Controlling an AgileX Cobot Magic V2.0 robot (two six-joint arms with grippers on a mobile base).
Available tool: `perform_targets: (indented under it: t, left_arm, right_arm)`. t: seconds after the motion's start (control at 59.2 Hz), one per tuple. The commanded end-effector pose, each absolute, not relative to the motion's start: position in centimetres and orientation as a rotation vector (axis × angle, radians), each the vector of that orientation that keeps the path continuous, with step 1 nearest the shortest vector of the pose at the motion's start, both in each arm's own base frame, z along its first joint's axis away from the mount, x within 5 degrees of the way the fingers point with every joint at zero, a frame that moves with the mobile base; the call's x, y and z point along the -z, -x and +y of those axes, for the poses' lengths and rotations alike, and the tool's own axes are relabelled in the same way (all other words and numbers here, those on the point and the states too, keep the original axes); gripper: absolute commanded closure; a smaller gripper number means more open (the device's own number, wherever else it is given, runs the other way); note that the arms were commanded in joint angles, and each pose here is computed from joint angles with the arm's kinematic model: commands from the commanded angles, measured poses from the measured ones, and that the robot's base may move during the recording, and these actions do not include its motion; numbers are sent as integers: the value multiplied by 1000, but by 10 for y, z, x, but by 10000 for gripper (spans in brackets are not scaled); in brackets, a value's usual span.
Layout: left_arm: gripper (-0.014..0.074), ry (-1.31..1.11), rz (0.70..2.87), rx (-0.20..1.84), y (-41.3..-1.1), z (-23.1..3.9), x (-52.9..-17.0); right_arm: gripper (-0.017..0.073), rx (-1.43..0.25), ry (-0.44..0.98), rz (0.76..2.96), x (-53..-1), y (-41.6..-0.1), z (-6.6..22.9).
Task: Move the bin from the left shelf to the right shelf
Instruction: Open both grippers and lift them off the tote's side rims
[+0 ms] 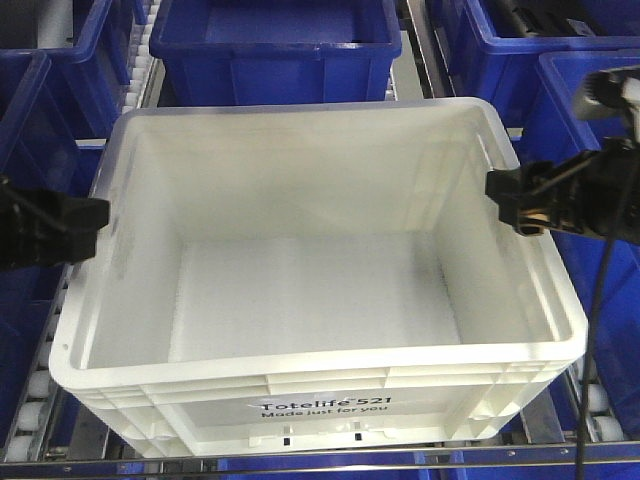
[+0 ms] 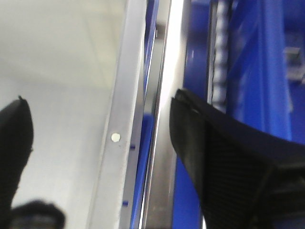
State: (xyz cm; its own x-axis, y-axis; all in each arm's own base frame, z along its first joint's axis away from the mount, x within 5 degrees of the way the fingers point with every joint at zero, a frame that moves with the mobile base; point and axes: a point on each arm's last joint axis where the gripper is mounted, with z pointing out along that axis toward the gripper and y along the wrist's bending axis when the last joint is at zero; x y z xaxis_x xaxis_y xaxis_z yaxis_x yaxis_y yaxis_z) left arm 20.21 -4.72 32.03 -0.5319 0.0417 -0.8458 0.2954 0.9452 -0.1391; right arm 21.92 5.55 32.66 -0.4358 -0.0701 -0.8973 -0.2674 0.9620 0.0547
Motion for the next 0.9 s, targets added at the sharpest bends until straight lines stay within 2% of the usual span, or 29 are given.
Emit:
perform_targets:
  t: [0.0,0.304,0.473,0.592,0.879]
  left_arm:
    - [228,-168,1929,290,-189,-41,-336]
    - [228,-115,1708,236,-117,-24,-315]
    - [228,-117,1617,239,-80,-19,-291]
    - [228,-106,1489,200,-65,-14,-296]
    - [228,-105,1464,182,-63,-13,-295]
  right_arm:
    - [11,-177,226,1797,-348,-207,49]
    - [11,-82,206,1561,-316,-144,29]
    - [11,-46,230,1518,-282,-109,21]
    - [11,-27,204,1426,-274,-96,16]
    - [11,-21,185,1380,-276,-93,14]
